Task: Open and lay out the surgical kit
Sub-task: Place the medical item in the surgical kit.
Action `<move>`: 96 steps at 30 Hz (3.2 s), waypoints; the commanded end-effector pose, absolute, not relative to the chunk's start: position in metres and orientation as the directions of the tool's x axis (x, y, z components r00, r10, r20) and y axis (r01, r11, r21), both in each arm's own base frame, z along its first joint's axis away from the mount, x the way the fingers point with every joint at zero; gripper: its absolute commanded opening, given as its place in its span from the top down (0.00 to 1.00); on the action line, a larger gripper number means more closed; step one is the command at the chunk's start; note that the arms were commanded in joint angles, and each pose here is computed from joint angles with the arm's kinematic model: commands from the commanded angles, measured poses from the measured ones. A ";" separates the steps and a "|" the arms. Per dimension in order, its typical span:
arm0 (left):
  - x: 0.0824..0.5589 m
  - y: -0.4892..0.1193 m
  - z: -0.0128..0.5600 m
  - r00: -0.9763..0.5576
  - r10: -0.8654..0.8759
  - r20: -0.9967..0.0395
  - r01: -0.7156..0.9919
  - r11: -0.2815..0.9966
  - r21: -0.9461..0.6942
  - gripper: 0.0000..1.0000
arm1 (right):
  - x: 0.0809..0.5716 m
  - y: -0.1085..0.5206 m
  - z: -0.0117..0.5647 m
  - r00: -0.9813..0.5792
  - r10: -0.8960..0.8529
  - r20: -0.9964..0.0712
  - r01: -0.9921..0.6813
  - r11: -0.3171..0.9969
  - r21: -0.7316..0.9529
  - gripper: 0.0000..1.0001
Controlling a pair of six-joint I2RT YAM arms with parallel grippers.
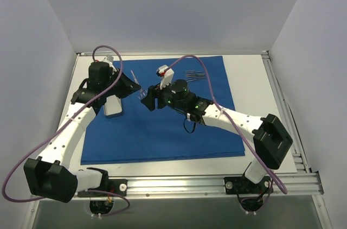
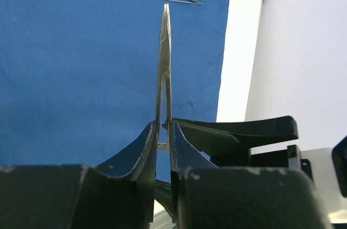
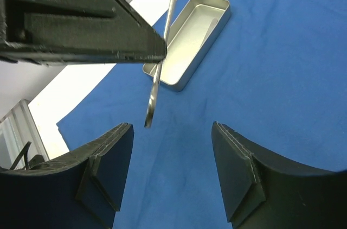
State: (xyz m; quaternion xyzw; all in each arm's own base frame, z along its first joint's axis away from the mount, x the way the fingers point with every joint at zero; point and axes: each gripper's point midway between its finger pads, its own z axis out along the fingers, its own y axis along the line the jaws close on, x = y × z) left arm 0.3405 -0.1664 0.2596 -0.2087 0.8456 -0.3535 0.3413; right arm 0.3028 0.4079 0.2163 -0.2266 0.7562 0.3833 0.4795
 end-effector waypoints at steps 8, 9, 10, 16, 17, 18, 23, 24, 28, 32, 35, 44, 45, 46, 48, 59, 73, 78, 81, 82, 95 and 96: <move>0.340 -0.175 0.286 -0.661 -0.592 -0.461 -0.023 0.630 -0.776 0.98 | 0.321 0.425 0.248 -0.364 0.074 -0.929 -0.733 0.592 0.334 0.50; 0.339 -0.177 0.287 -0.664 -0.589 -0.461 -0.017 0.628 -0.778 0.98 | 0.322 0.426 0.246 -0.364 0.068 -0.929 -0.735 0.593 0.330 0.54; 0.339 -0.177 0.287 -0.665 -0.590 -0.459 -0.019 0.627 -0.778 0.98 | 0.323 0.428 0.244 -0.364 0.065 -0.929 -0.737 0.591 0.330 0.57; 0.335 -0.181 0.284 -0.678 -0.576 -0.457 -0.005 0.626 -0.780 0.98 | 0.331 0.433 0.240 -0.379 0.057 -0.923 -0.751 0.564 0.344 1.00; 0.335 -0.181 0.284 -0.677 -0.572 -0.462 -0.003 0.630 -0.776 0.98 | 0.330 0.433 0.240 -0.382 0.055 -0.923 -0.757 0.554 0.346 1.00; 0.336 -0.180 0.283 -0.676 -0.573 -0.464 -0.004 0.632 -0.775 0.98 | 0.330 0.431 0.242 -0.381 0.056 -0.923 -0.756 0.555 0.346 1.00; 0.338 -0.182 0.281 -0.685 -0.552 -0.475 0.017 0.640 -0.768 0.87 | 0.330 0.418 0.241 -0.378 0.040 -0.925 -0.769 0.543 0.338 1.00; 0.338 -0.181 0.280 -0.689 -0.546 -0.476 0.018 0.644 -0.765 0.76 | 0.329 0.415 0.244 -0.379 0.041 -0.925 -0.771 0.539 0.339 1.00; 0.339 -0.162 0.279 -0.678 -0.544 -0.495 0.005 0.669 -0.743 0.39 | 0.329 0.393 0.238 -0.402 0.028 -0.915 -0.763 0.542 0.352 1.00; 0.339 -0.140 0.282 -0.663 -0.490 -0.566 0.077 0.707 -0.703 0.32 | 0.321 0.374 0.240 -0.437 -0.024 -0.899 -0.805 0.456 0.379 1.00; 0.332 -0.145 0.291 -0.675 -0.405 -0.617 0.218 0.689 -0.691 0.29 | 0.291 0.375 0.238 -0.449 -0.149 -0.881 -0.869 0.305 0.391 1.00; 0.281 -0.184 0.315 -0.694 -0.230 -0.682 0.562 0.418 -0.713 0.29 | 0.227 0.361 0.251 -0.502 -0.268 -0.822 -0.862 0.087 0.499 1.00; 0.278 -0.184 0.316 -0.694 -0.229 -0.683 0.568 0.410 -0.714 0.28 | 0.223 0.358 0.257 -0.494 -0.266 -0.828 -0.867 0.076 0.493 1.00; 0.274 -0.184 0.317 -0.688 -0.229 -0.689 0.575 0.407 -0.710 0.28 | 0.220 0.355 0.258 -0.500 -0.275 -0.821 -0.862 0.072 0.501 1.00; 0.268 -0.184 0.310 -0.698 -0.209 -0.684 0.573 0.409 -0.710 0.28 | 0.214 0.351 0.258 -0.497 -0.294 -0.816 -0.862 0.064 0.502 1.00; 0.248 -0.190 0.315 -0.683 -0.209 -0.700 0.628 0.323 -0.708 0.30 | 0.200 0.343 0.261 -0.490 -0.303 -0.817 -0.862 0.025 0.507 1.00; 0.238 -0.199 0.324 -0.690 -0.228 -0.687 0.660 0.189 -0.727 0.44 | 0.199 0.352 0.260 -0.501 -0.296 -0.813 -0.841 -0.054 0.538 1.00; 0.236 -0.202 0.328 -0.701 -0.231 -0.675 0.659 0.153 -0.737 0.54 | 0.203 0.354 0.262 -0.500 -0.291 -0.815 -0.843 -0.050 0.535 1.00; 0.234 -0.202 0.330 -0.701 -0.223 -0.677 0.662 0.148 -0.735 0.59 | 0.206 0.357 0.262 -0.503 -0.286 -0.816 -0.844 -0.045 0.535 1.00; 0.233 -0.202 0.332 -0.698 -0.222 -0.680 0.666 0.148 -0.731 0.69 | 0.208 0.357 0.262 -0.509 -0.282 -0.813 -0.841 -0.039 0.540 1.00; 0.264 -0.187 0.318 -0.701 -0.291 -0.651 0.509 0.434 -0.743 0.98 | 0.270 0.344 0.246 -0.505 -0.317 -0.803 -0.841 0.393 0.373 0.41; 0.271 -0.183 0.317 -0.702 -0.316 -0.638 0.463 0.479 -0.746 0.98 | 0.283 0.339 0.251 -0.478 -0.327 -0.815 -0.831 0.470 0.299 0.42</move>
